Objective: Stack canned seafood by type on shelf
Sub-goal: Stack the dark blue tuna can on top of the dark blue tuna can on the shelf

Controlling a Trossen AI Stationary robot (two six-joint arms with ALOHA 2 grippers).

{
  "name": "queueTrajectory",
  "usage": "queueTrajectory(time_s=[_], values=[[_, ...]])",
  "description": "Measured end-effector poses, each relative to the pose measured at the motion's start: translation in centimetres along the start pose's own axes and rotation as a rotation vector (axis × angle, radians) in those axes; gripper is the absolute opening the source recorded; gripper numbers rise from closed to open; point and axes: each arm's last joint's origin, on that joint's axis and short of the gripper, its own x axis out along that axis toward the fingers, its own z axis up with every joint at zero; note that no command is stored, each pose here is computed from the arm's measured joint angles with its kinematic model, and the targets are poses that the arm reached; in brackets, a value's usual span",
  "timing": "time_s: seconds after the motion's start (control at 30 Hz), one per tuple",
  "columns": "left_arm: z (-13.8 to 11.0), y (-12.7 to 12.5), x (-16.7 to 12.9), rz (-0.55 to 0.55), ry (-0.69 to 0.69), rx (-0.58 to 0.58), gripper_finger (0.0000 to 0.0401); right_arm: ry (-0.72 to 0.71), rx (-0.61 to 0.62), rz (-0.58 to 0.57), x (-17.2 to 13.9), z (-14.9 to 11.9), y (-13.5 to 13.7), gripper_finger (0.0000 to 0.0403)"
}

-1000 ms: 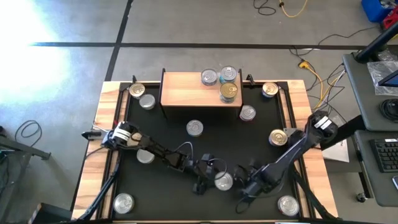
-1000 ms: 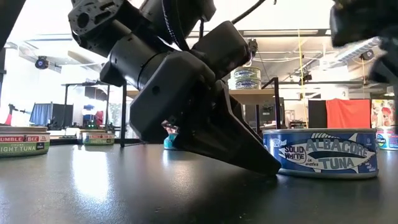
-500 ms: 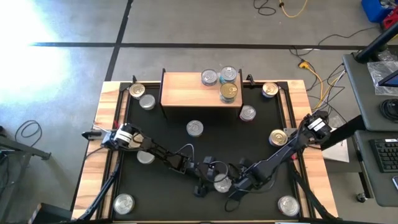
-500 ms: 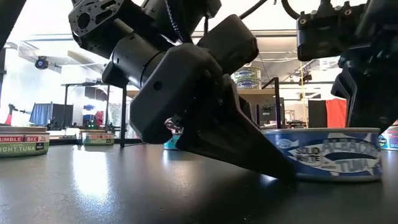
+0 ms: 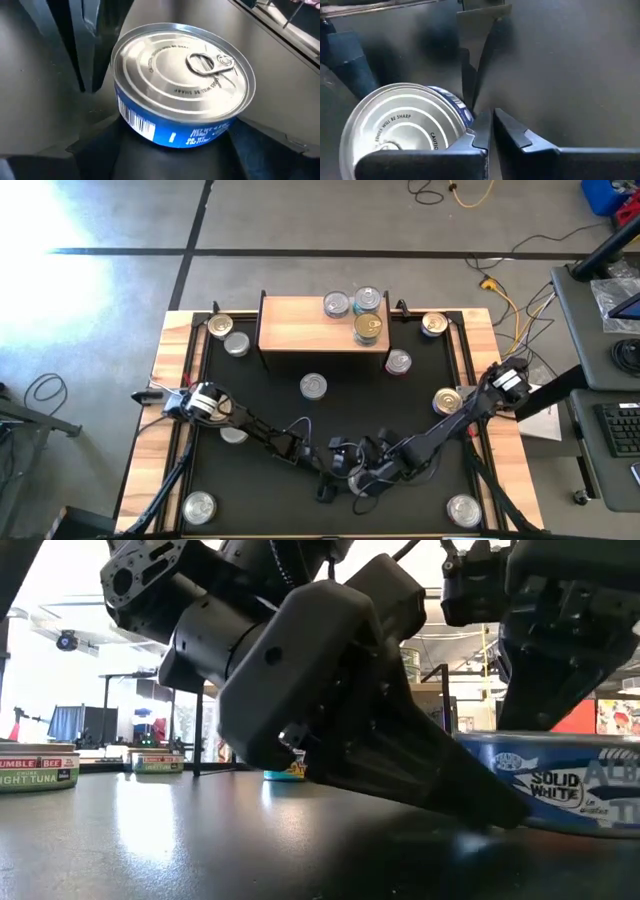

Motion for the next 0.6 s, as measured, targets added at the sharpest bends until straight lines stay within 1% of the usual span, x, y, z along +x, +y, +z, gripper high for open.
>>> queueTrajectory(time_s=[0.07,0.13,0.23,0.4,0.5,0.6], values=[[0.0,0.0,0.0,0.010,0.011,-0.002,0.0343,0.025,-0.004,-0.025,-0.8,0.3,0.0,0.0013],[0.0,0.1,-0.1,0.015,0.020,0.008,0.0343,0.067,-0.006,-0.077,-1.8,0.3,-0.2,0.0013],[0.0,0.1,-0.1,0.020,0.027,0.013,0.0343,0.101,-0.008,-0.102,-3.3,-0.1,0.3,0.0013],[0.0,0.2,-0.2,0.021,0.033,0.015,0.0343,0.181,0.025,-0.050,-4.3,-2.3,1.7,0.0013],[0.1,0.2,-0.2,0.020,0.017,0.005,0.0343,0.186,0.043,-0.033,-3.9,-3.6,2.4,0.0013],[0.3,0.2,-0.2,0.020,-0.004,0.004,0.0343,0.163,0.050,-0.023,-3.1,-4.0,2.9,0.0013]])
